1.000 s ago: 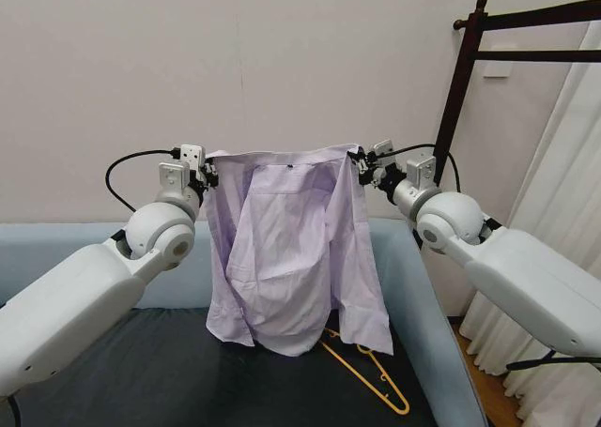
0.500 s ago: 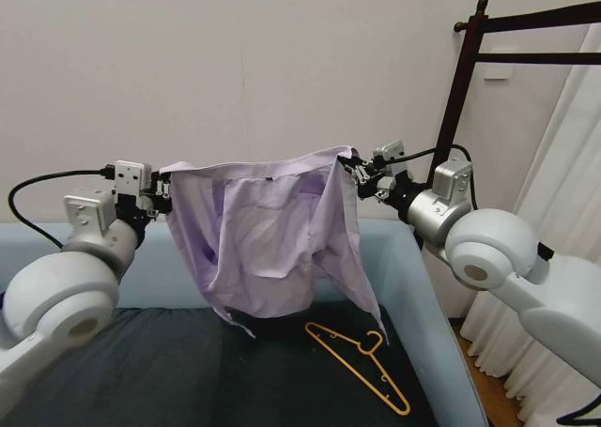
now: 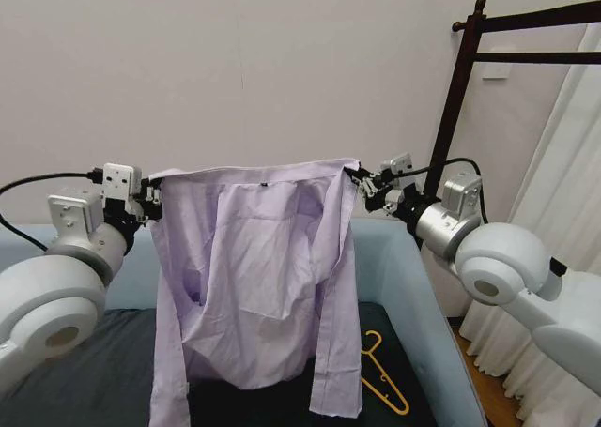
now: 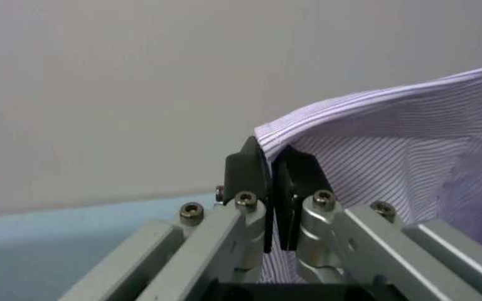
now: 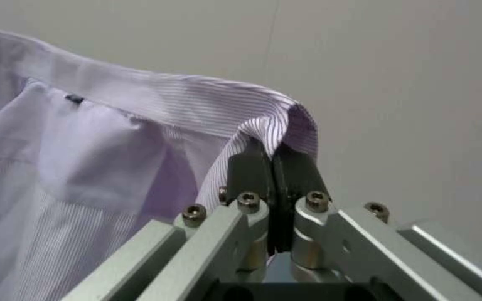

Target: Pick up the clothes from the sofa and hang them on the clothes hanger.

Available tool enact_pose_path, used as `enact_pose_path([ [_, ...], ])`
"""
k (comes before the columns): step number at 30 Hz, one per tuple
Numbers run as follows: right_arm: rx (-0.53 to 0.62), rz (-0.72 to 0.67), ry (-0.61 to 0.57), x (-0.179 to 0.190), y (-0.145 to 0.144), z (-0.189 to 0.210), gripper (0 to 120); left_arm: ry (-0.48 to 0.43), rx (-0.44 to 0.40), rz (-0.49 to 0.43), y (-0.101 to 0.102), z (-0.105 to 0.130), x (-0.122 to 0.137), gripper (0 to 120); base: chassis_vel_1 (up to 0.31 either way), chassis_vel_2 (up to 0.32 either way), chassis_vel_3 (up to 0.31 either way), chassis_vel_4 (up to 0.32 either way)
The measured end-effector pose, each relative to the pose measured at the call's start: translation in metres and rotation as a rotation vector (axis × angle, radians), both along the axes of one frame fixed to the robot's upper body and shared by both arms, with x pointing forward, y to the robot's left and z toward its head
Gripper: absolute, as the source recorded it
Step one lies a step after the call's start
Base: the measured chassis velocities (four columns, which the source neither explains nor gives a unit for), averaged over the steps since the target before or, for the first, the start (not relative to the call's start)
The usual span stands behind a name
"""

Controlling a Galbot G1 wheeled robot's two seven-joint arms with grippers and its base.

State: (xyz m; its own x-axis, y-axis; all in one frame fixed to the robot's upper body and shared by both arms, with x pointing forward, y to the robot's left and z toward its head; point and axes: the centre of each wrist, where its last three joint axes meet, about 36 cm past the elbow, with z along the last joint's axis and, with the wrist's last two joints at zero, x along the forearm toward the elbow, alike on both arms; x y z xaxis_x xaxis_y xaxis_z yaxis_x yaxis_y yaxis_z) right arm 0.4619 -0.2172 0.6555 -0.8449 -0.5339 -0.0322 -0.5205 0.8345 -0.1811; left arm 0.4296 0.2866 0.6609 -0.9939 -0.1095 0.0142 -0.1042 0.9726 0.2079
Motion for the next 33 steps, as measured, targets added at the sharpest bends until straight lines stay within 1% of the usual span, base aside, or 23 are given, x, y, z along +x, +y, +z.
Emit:
enact_pose_path([
  [1,0.0,0.0,0.0,0.0,0.0,0.0,0,0.0,0.0,0.0,0.0,0.0,0.0,0,0.0,0.0,0.0,0.0],
  [2,-0.001,0.004,0.039,-0.004,0.005,-0.022,0,0.021,-0.003,0.023,0.0,-0.018,0.01,0,0.0,0.0,0.0,0.0],
  [3,-0.001,0.005,0.063,-0.006,0.008,-0.034,0,0.036,-0.008,0.035,-0.002,-0.031,0.016,0,0.0,0.0,0.0,0.0],
  [5,-0.005,0.0,0.128,-0.009,0.014,-0.071,0,0.076,-0.023,0.054,-0.009,-0.066,0.028,0,0.0,0.0,0.0,0.0],
  [6,-0.005,0.0,0.128,-0.009,0.014,-0.071,0,0.076,-0.023,0.054,-0.009,-0.066,0.028,0,0.0,0.0,0.0,0.0],
  [8,-0.009,-0.002,0.18,-0.006,0.022,-0.106,0,0.1,-0.035,0.052,-0.02,-0.095,0.036,0,0.0,0.0,0.0,0.0],
  [9,-0.001,-0.003,0.212,-0.003,0.031,-0.128,0,0.125,-0.042,0.054,-0.028,-0.119,0.042,0,0.0,0.0,0.0,0.0],
  [10,0.004,-0.001,0.236,0.001,0.039,-0.145,0,0.138,-0.042,0.056,-0.033,-0.135,0.044,0,0.0,0.0,0.0,0.0],
  [11,0.004,-0.001,0.236,0.001,0.039,-0.145,0,0.138,-0.042,0.056,-0.033,-0.135,0.044,0,0.0,0.0,0.0,0.0],
  [14,-0.006,-0.013,0.274,0.015,0.054,-0.188,0,0.185,-0.025,0.08,-0.042,-0.186,0.05,0,0.0,0.0,0.0,0.0],
  [15,-0.021,-0.024,0.292,0.023,0.058,-0.211,0,0.202,-0.009,0.097,-0.044,-0.21,0.054,0,0.0,0.0,0.0,0.0],
  [16,-0.028,-0.032,0.302,0.027,0.06,-0.222,0,0.212,-0.003,0.105,-0.045,-0.224,0.056,0,0.0,0.0,0.0,0.0],
  [17,-0.028,-0.032,0.302,0.027,0.06,-0.222,0,0.212,-0.003,0.105,-0.045,-0.224,0.056,0,0.0,0.0,0.0,0.0],
  [18,-0.039,-0.044,0.32,0.032,0.062,-0.241,0,0.224,0.001,0.12,-0.046,-0.242,0.06,0,0.0,0.0,0.0,0.0],
  [20,-0.052,-0.059,0.339,0.041,0.062,-0.268,0,0.236,-0.004,0.139,-0.052,-0.27,0.069,0,0.0,0.0,0.0,0.0],
  [21,-0.052,-0.059,0.339,0.041,0.062,-0.268,0,0.236,-0.004,0.139,-0.052,-0.27,0.069,0,0.0,0.0,0.0,0.0],
  [23,-0.07,-0.076,0.355,0.048,0.063,-0.29,0,0.242,-0.019,0.147,-0.062,-0.293,0.078,0,0.0,0.0,0.0,0.0],
  [25,-0.085,-0.091,0.367,0.053,0.061,-0.305,0,0.249,-0.032,0.151,-0.071,-0.305,0.084,0,0.0,0.0,0.0,0.0],
  [26,-0.085,-0.091,0.367,0.053,0.061,-0.305,0,0.249,-0.032,0.151,-0.071,-0.305,0.084,0,0.0,0.0,0.0,0.0],
  [29,-0.108,-0.101,0.375,0.057,0.059,-0.319,0,0.266,-0.048,0.154,-0.087,-0.319,0.091,0,0.0,0.0,0.0,0.0],
  [33,-0.118,-0.108,0.389,0.061,0.055,-0.326,0,0.269,-0.057,0.151,-0.094,-0.321,0.096,0,0.0,0.0,0.0,0.0],
])
